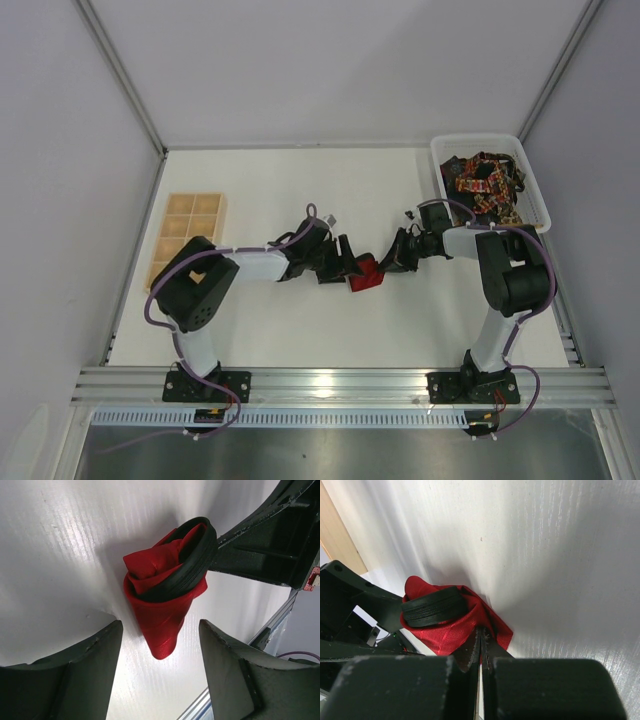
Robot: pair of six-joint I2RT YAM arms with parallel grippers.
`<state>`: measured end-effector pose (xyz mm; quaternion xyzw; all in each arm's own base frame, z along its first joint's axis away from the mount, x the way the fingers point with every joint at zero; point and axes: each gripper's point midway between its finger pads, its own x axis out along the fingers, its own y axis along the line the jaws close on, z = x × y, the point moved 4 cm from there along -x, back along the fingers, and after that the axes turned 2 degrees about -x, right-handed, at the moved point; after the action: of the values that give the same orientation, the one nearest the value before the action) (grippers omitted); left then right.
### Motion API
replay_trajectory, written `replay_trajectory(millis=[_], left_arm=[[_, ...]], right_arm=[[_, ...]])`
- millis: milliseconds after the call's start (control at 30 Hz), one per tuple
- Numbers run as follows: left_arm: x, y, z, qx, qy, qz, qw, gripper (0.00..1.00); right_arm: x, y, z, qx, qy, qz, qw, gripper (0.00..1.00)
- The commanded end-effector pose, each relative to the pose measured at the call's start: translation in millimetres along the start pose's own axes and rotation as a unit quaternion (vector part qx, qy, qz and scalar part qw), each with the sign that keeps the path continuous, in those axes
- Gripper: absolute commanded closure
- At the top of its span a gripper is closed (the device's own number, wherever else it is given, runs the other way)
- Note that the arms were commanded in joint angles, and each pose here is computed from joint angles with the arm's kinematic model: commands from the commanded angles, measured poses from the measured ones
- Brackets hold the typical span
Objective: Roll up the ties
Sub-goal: Roll the tie
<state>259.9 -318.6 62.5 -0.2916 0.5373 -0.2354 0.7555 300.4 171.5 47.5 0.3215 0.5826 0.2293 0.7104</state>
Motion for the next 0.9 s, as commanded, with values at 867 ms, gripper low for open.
replay_trajectory(millis=[867], left_arm=[[20,19,3,0.042,0.0,0.116,0.992,0.44]], right_arm=[[-7,7,13,-0.021,-0.021,-0.009,1.0,0.98]])
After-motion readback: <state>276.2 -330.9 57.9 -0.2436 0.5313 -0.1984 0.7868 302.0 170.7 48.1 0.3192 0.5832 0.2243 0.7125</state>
